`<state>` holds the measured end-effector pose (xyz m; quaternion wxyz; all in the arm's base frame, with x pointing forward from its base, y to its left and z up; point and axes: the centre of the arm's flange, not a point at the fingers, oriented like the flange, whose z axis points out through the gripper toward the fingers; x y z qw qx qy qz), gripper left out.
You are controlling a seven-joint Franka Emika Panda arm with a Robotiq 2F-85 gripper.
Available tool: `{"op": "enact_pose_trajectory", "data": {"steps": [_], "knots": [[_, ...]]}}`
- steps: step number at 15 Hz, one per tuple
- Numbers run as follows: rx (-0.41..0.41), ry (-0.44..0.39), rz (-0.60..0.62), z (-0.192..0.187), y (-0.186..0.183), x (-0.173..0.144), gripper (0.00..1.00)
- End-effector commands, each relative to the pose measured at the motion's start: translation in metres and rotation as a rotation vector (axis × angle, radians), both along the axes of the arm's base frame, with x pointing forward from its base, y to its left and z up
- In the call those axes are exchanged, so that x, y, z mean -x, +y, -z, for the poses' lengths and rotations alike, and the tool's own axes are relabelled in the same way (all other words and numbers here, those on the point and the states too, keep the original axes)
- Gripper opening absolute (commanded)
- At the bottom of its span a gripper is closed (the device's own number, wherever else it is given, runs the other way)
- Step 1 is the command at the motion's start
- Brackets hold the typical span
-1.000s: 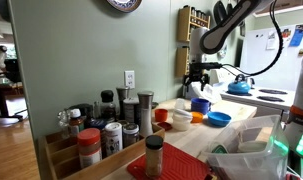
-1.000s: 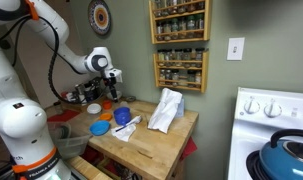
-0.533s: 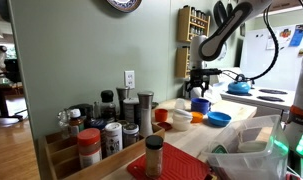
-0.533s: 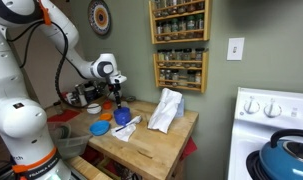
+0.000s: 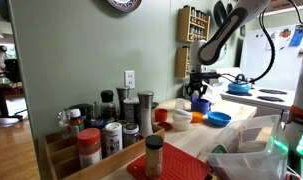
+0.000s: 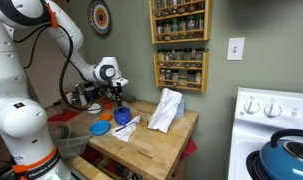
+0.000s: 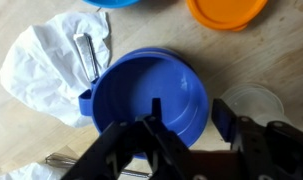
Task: Remove the blue cup from the other blue cup, put it on the table, put the other blue cup inside the blue cup and then pour the contents of the blue bowl into the blue cup
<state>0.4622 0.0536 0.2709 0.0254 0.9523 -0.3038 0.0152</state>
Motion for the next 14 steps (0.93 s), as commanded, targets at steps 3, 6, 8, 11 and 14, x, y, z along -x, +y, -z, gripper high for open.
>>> {"op": "enact_pose_trajectory", "data": {"steps": [3,6,8,11,14], "knots": [[-0.017,-0.013,-0.019,0.008,0.002,-0.004,0.31],[-0.017,-0.020,-0.026,0.005,0.003,-0.004,0.07],[-0.014,-0.025,-0.031,-0.001,0.004,-0.004,0.00],[-0.006,-0.031,-0.037,-0.010,0.004,-0.005,0.01],[0.010,-0.033,-0.047,-0.021,0.005,-0.005,0.01]]}}
